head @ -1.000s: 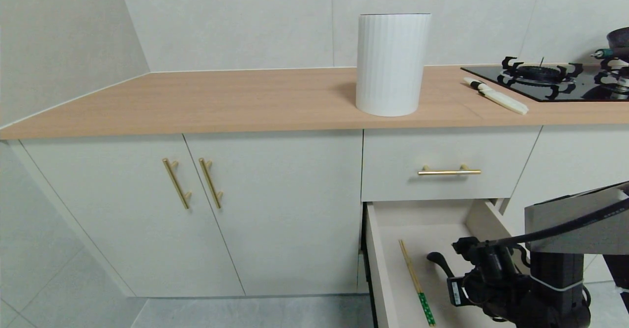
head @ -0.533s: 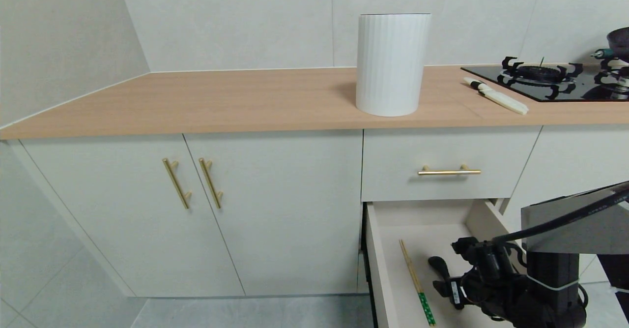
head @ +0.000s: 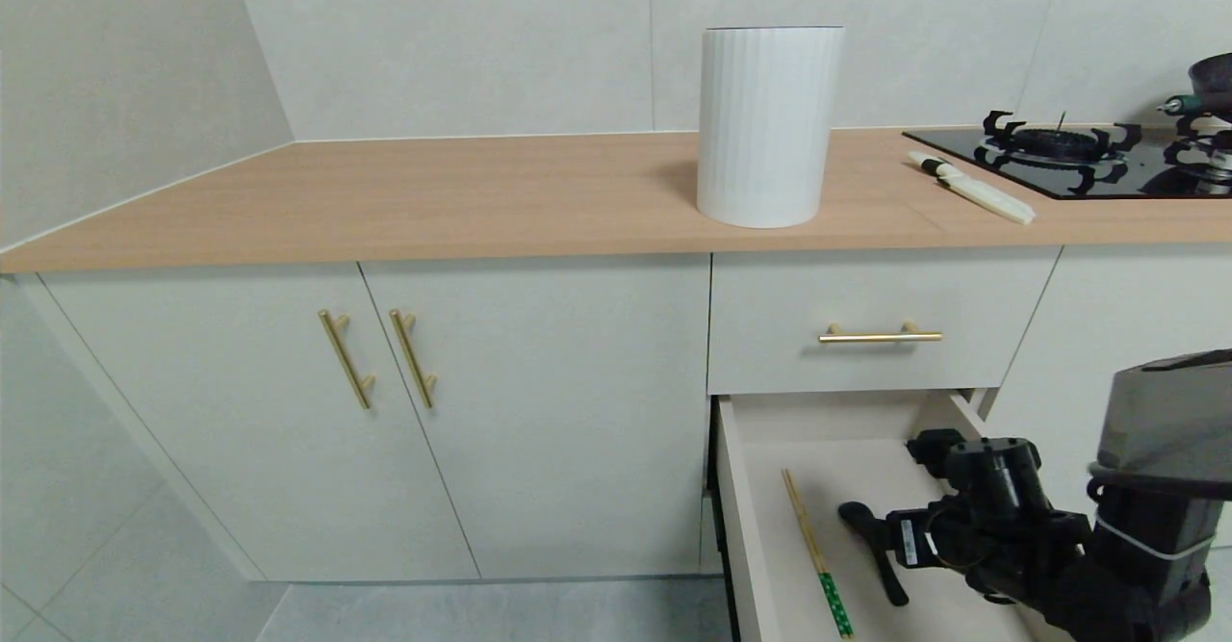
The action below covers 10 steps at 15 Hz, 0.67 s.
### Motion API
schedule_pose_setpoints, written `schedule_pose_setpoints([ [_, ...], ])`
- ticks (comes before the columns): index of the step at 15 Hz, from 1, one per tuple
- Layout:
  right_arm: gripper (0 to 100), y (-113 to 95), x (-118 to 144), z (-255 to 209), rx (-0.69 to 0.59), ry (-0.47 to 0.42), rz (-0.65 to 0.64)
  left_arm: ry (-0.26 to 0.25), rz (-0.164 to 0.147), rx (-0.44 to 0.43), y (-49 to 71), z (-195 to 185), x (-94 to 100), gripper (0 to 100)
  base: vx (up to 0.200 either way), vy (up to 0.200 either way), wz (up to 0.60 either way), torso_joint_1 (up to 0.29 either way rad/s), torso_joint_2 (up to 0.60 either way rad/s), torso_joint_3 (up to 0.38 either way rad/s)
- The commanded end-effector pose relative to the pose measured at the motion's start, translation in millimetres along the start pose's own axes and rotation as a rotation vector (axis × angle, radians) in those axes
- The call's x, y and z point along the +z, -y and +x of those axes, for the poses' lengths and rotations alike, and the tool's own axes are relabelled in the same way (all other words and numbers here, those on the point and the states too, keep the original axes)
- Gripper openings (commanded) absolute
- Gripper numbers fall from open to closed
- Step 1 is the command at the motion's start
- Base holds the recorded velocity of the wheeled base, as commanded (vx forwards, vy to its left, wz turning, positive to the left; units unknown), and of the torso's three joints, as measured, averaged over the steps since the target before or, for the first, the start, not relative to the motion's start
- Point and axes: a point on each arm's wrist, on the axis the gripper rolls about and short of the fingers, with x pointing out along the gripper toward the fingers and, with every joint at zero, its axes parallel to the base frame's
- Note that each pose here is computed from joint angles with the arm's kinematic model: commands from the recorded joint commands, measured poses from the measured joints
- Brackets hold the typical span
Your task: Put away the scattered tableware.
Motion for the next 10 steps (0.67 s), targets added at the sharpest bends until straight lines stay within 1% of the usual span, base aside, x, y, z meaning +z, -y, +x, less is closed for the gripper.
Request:
schedule_pose_setpoints([
  [1,100,-5,40,-59,0.046,0.119,0.002,0.000,0.000,0.000,0.0,0,0.0,100,0.000,0.000,0.00,0.000,0.00,0.000],
  [2,100,-7,47,-73,0.059,0.138,-0.001,0.000,0.000,0.000,0.0,0,0.0,100,0.000,0.000,0.00,0.000,0.00,0.000],
  [5,100,-9,64,-115,0.103,0.175,-0.010,0.000,-0.002,0.000,0.0,0,0.0,100,-0.200,0.000,0.00,0.004,0.00,-0.001],
  [8,100,-9,68,-133,0.153,0.180,-0.017,-0.002,0.000,0.000,0.0,0,-0.2,100,-0.200,0.000,0.00,-0.006,0.00,0.004],
  [10,100,-7,65,-145,0.187,0.152,-0.026,-0.002,0.000,0.003,0.0,0,-0.2,100,-0.200,0.000,0.00,0.002,0.00,0.002],
])
